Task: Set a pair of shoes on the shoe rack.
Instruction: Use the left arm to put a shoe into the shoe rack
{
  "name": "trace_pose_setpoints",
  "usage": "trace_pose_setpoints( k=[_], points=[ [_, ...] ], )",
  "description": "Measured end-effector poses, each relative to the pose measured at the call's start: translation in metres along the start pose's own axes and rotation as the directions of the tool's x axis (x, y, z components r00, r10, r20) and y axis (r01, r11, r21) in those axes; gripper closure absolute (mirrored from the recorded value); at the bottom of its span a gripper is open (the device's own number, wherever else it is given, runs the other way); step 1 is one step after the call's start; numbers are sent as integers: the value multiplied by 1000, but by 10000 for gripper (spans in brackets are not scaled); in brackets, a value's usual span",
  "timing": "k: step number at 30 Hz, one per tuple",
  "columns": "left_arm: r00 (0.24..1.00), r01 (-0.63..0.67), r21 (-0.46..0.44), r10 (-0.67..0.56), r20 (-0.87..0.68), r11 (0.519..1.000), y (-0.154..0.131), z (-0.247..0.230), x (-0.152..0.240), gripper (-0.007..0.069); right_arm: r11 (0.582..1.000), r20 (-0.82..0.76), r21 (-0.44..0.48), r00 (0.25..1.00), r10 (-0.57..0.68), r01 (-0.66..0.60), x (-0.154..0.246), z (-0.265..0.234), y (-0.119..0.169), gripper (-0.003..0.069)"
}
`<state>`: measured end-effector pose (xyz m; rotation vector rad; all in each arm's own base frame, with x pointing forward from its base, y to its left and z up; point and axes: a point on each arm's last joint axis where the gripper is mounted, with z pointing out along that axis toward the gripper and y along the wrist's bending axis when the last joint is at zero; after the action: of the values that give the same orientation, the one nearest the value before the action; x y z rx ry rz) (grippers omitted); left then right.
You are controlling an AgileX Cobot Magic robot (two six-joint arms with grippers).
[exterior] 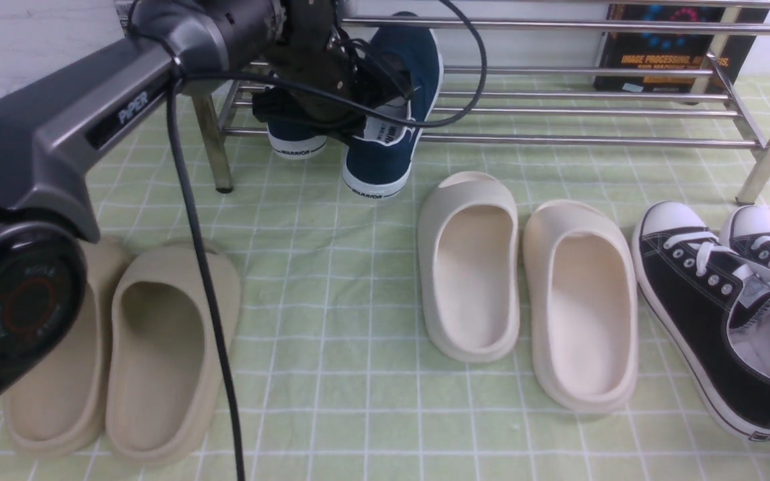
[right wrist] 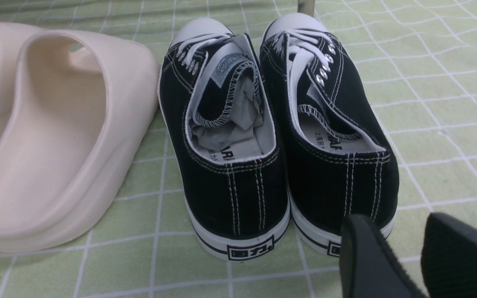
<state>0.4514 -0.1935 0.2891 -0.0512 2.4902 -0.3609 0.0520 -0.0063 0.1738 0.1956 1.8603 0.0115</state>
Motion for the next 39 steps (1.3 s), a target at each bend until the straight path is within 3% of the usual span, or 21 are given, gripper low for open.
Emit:
trace_pose_setpoints(
  k=[12, 22, 24, 34, 39],
  points=[
    [990, 38, 48, -45, 137, 998, 8, 21, -17, 622, 1000, 0, 0, 1000, 0, 0, 0, 0, 0, 420],
    [988, 39, 52, -46, 150, 998, 10, 34, -15, 604, 1000, 0, 0, 1000, 0, 0, 0, 0, 0, 420],
    [987, 38, 53, -46, 153, 998, 10, 34, -16, 589, 1000, 0, 0, 1000, 0, 0, 0, 0, 0, 420],
    [972, 28, 87, -47, 232, 996, 4, -2, -31, 349, 1000, 0, 0, 1000, 0, 0, 0, 0, 0, 420],
    [980, -3, 61, -10, 198, 998, 2, -44, -33, 353, 1000, 0, 0, 1000, 0, 0, 0, 0, 0, 420]
  ],
)
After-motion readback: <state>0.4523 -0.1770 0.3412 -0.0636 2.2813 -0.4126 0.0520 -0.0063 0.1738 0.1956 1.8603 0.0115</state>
